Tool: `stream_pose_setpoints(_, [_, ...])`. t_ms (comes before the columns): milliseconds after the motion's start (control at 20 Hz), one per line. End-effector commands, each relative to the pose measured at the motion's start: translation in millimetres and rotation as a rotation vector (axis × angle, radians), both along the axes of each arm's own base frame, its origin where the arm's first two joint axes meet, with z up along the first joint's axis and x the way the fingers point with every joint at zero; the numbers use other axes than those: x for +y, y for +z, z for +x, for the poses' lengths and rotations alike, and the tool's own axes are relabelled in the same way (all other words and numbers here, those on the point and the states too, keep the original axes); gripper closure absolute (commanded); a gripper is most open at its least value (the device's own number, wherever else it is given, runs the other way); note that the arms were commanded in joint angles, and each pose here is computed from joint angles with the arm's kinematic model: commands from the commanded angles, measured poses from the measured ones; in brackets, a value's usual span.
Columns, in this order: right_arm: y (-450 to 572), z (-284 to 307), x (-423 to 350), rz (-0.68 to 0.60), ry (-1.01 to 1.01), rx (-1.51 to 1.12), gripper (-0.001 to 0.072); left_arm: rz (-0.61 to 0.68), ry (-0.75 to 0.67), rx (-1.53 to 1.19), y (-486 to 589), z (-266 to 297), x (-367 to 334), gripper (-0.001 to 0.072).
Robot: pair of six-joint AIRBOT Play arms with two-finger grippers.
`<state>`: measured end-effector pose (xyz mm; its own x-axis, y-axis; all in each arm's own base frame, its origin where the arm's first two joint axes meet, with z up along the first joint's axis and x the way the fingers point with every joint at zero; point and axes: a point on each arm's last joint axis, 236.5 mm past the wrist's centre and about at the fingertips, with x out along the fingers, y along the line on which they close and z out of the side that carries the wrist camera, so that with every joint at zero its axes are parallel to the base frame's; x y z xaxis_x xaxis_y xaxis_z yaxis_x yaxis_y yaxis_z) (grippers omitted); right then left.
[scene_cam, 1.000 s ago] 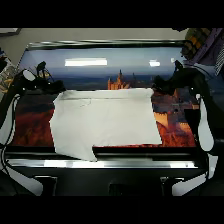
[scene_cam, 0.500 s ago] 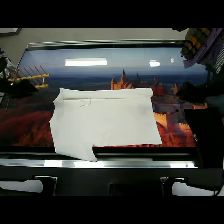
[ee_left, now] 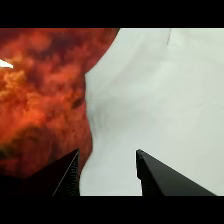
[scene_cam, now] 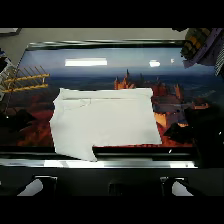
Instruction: Fold the clothes and pants, and hang the long-sleeved shirts on hangers.
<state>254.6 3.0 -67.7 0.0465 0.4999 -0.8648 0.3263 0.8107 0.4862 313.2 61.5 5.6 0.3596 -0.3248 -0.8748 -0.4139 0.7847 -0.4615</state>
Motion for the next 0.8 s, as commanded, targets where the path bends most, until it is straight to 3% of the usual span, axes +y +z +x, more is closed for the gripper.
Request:
stream_pose_setpoints(0, [-22, -16, 13, 0.026, -0.003, -0.001, 0.0294, -0.011, 0.014, 0.012, -8, -18, -9, 0.0300])
stream_pose_setpoints(300, [-34, -14, 10, -0.001, -0.019, -0.029, 0.0295, -0.012, 0.014, 0.013, -9, -18, -9, 0.0300])
stream_pose_setpoints(750, [-36, -13, 28, 0.106, -0.054, 0.010, 0.0299, -0.014, 0.014, 0.017, -10, -19, -9, 0.0299])
